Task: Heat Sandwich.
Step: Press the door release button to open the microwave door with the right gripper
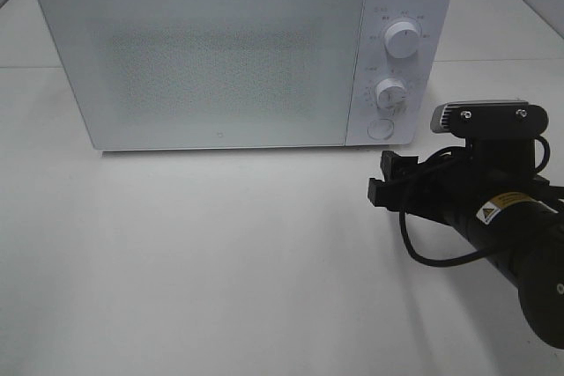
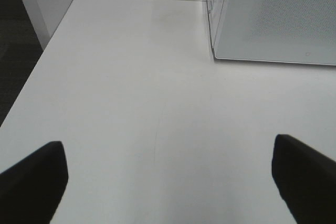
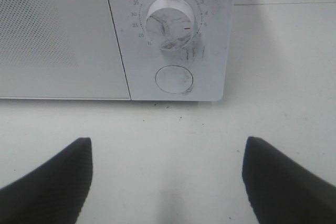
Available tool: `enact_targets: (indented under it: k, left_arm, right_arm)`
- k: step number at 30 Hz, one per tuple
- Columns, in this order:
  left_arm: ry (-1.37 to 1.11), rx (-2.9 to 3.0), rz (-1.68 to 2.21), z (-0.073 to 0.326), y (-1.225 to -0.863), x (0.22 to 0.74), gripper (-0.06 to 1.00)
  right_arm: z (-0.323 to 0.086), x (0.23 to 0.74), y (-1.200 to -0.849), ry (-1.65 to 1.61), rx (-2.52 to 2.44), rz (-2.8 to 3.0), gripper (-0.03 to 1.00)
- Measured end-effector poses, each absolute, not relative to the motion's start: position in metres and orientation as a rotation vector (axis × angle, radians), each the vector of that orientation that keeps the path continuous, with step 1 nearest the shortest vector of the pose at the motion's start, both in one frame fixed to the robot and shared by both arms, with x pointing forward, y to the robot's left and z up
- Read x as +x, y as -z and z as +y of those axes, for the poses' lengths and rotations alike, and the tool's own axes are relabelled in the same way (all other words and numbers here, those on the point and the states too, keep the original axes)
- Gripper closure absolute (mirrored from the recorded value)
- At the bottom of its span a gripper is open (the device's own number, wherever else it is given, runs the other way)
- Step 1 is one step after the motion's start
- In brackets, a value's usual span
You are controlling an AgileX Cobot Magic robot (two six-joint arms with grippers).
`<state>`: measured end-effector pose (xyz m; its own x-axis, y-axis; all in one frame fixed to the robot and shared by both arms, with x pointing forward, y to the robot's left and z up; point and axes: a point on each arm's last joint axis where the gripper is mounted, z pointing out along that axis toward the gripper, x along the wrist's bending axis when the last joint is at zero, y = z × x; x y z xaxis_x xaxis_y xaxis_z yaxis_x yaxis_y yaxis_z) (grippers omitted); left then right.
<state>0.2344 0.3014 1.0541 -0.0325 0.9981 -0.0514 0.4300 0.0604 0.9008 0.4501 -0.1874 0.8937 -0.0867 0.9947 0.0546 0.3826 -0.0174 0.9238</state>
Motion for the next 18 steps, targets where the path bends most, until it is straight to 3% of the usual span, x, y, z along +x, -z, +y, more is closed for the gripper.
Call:
enact_targets:
  k: [18]
  left_arm:
    - [-0.936,1.473,1.572,0.3014,-1.0541,0.2344,-0.05]
  right_arm:
    - [-0.1882,0.4501,-0.8936,-1.426,2.031,1.093,0.20]
